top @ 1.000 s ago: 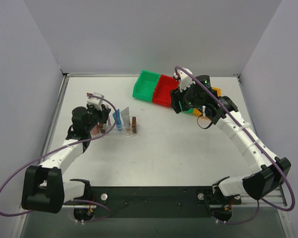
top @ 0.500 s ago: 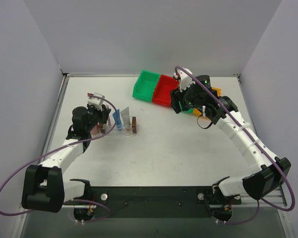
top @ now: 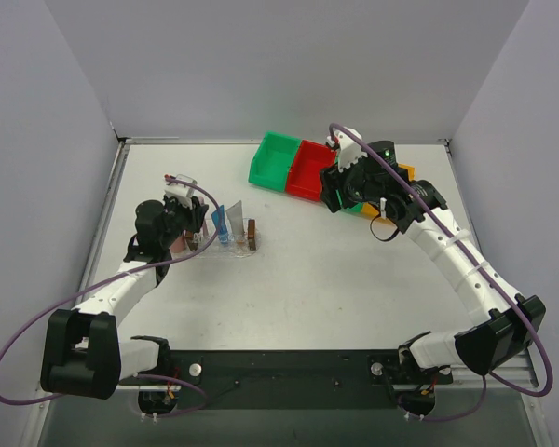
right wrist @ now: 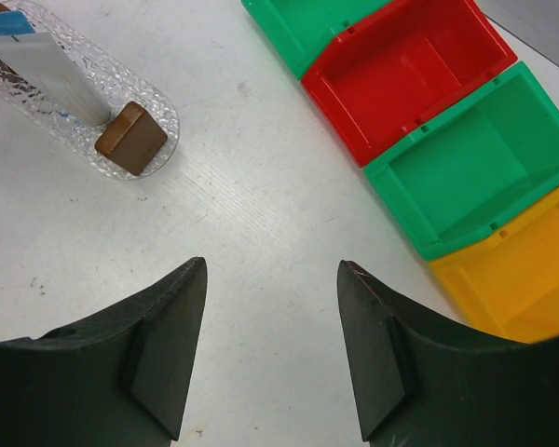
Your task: Prepare toiletry sets of a toothbrush and toothpaste on the tray
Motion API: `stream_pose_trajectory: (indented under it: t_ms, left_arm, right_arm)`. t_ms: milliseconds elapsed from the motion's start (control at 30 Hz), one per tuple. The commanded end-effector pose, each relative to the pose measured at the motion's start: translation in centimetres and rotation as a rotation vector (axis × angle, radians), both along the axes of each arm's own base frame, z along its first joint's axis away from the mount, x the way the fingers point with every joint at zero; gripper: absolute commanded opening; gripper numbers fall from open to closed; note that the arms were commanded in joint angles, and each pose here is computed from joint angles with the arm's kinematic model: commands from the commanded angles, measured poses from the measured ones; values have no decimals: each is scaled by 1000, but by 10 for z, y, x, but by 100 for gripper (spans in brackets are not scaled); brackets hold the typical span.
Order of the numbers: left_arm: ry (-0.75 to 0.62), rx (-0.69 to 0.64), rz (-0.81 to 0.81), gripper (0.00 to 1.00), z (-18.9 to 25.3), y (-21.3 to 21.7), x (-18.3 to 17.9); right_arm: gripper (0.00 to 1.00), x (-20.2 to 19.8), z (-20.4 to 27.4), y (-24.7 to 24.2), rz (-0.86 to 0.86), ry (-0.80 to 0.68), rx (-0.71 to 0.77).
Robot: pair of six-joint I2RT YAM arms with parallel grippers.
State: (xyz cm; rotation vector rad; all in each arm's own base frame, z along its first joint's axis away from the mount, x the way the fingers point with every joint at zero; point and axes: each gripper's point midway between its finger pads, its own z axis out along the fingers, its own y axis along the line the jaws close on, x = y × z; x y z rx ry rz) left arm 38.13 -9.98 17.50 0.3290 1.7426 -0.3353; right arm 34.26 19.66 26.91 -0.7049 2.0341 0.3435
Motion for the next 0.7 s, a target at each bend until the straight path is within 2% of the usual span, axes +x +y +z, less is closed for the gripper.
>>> stream_pose_trajectory:
  t_ms: [0, 33, 167, 667]
  left_arm:
    - [-51, 4, -2, 36, 20, 1, 7]
    - [-51, 5, -4, 40, 20, 1, 7]
    - [-48, 5, -10, 45, 21, 0, 6]
    - [-63, 6, -9, 48, 28, 1, 1]
  right_arm:
    - [53, 5, 0, 2, -1, -4, 19]
    - [53, 5, -1, 2, -5, -1, 18]
    - [53, 4, 0, 2, -5, -3, 21]
    - [53, 3, -1, 0, -6, 1, 21]
